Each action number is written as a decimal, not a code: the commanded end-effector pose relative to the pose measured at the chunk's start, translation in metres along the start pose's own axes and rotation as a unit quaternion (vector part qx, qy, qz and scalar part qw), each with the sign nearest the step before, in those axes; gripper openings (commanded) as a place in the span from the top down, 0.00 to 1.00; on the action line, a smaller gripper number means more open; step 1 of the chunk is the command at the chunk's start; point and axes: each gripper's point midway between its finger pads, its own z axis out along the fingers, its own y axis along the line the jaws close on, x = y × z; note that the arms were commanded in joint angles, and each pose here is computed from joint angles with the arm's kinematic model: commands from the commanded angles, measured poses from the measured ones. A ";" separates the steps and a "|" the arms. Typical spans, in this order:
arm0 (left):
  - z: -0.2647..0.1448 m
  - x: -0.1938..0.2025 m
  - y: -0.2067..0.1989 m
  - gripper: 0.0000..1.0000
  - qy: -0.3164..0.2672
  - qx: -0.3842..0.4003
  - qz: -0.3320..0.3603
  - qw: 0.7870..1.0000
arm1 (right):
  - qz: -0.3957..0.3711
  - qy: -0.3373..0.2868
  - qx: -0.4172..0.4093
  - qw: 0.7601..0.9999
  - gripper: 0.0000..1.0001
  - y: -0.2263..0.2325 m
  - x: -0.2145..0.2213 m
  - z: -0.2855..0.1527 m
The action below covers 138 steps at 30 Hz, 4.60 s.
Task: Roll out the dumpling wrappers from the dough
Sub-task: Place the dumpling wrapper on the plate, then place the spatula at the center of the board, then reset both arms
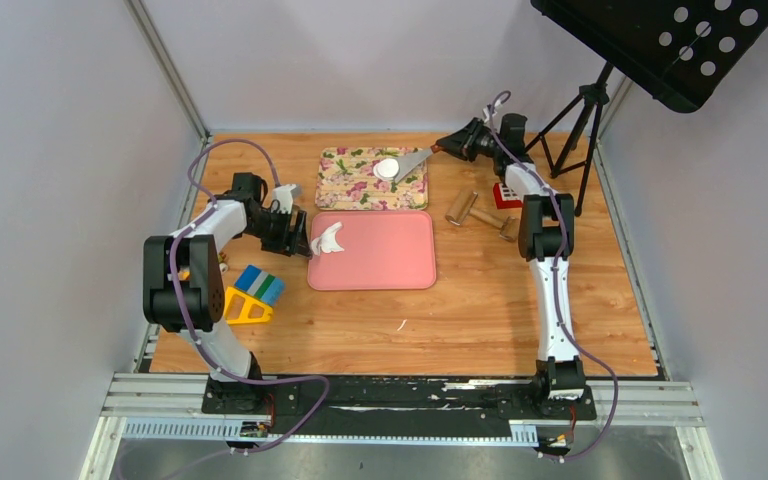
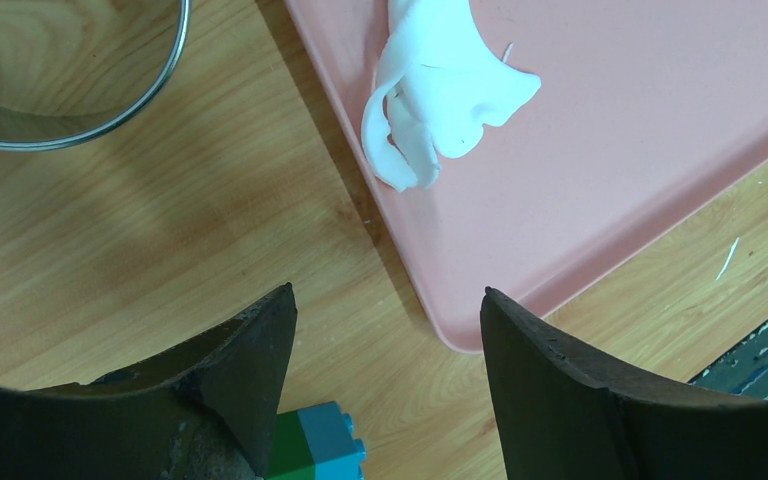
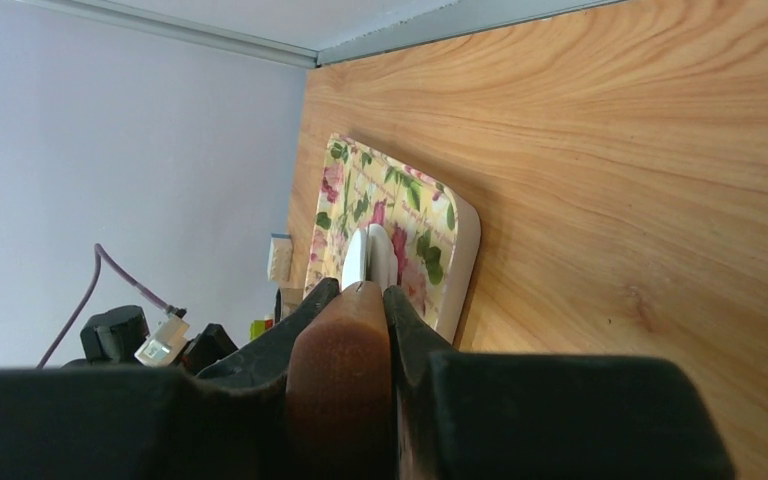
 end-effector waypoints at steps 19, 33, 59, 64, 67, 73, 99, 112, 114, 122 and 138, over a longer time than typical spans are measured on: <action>-0.008 -0.009 -0.005 0.25 -0.023 0.009 0.019 1.000 | -0.129 -0.030 0.016 0.991 1.00 0.072 -0.041 -0.025; -0.013 -0.013 -0.007 0.24 -0.032 0.005 0.021 0.999 | -0.251 -0.076 0.122 0.957 1.00 0.117 -0.066 -0.066; -0.133 -0.037 -0.016 0.00 -0.154 -0.174 0.140 0.962 | -0.645 0.167 0.394 0.633 1.00 0.211 0.180 -0.291; -0.132 -0.030 -0.029 0.00 -0.178 -0.152 0.149 0.961 | -0.612 0.150 0.343 0.697 1.00 0.209 0.204 -0.300; -0.131 -0.027 -0.030 0.00 -0.176 -0.150 0.148 0.962 | -0.531 0.070 0.301 0.789 1.00 0.209 0.199 -0.293; -0.125 -0.023 -0.030 0.00 -0.170 -0.142 0.145 0.964 | -0.310 -0.020 0.261 0.914 1.00 0.161 0.169 -0.301; -0.128 -0.026 -0.031 0.00 -0.170 -0.142 0.151 0.963 | -0.318 -0.002 0.358 0.878 0.02 0.104 0.174 -0.371; -0.194 -0.028 -0.045 0.00 -0.210 -0.218 0.197 0.933 | -0.551 -0.024 0.313 0.773 0.00 0.229 0.152 -0.397; -0.213 -0.028 -0.058 0.00 -0.246 -0.225 0.210 0.919 | -0.566 -0.034 0.276 0.777 0.00 0.266 0.160 -0.395; -0.240 0.006 -0.119 0.00 -0.330 -0.164 0.283 0.886 | -0.615 -0.080 0.108 0.777 0.00 0.352 0.225 -0.387; -0.217 0.059 -0.160 0.00 -0.331 -0.065 0.364 0.868 | -0.639 -0.020 0.005 0.769 0.01 0.322 0.303 -0.380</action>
